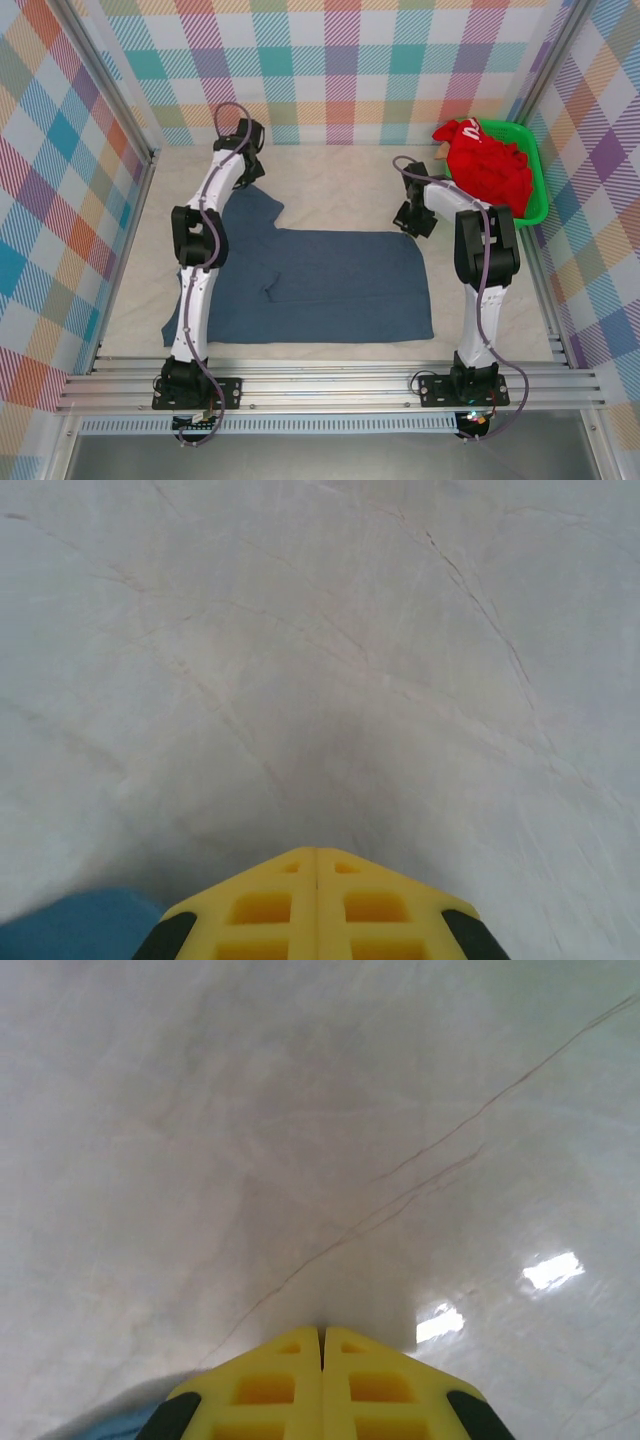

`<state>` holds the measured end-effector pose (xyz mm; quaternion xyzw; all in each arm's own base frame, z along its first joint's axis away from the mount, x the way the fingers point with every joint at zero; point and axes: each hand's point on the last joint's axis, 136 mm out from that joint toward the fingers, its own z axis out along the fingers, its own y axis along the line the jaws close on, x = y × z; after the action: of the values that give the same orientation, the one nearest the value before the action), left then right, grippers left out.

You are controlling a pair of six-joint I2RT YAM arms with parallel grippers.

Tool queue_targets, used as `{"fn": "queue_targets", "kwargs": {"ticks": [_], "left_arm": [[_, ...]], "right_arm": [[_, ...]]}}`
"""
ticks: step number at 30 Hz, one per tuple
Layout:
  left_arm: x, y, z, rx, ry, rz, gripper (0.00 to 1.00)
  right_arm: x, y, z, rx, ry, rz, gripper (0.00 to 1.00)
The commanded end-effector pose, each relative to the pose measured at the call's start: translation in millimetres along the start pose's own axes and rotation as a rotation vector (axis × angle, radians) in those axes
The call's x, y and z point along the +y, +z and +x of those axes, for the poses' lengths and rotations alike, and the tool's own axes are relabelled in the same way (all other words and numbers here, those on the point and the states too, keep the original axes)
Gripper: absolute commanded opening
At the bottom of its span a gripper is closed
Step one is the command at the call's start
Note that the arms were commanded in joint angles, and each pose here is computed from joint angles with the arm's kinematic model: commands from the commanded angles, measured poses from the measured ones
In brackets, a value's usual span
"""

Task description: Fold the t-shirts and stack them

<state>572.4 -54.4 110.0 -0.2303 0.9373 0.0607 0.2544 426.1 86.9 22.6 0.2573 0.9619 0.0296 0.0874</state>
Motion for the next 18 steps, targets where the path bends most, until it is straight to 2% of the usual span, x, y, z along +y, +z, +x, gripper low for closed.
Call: {"fn": "queue_targets", "kwargs": {"ticks": [1,7,10,18], "left_arm": [[16,-61,3,-0.028,0.012,-0.010,0.00],[45,-113,48,0.008,0.011,-0.017,0.00],[75,-134,75,0.020,0.015,-0.076,0.00],[158,-174,153,0.090,-0.099,-0.157,0.00]], "right_arm": [[11,-27,6,0.021,-0.062,-0.067,0.00],[-3,-39,15,0.021,-0.108,-0.032,0.00],[-18,-46,15,-0.005,-0.118,0.015,0.00],[-45,-60,18,-0.028,-0.112,0.054,0.00]]}}
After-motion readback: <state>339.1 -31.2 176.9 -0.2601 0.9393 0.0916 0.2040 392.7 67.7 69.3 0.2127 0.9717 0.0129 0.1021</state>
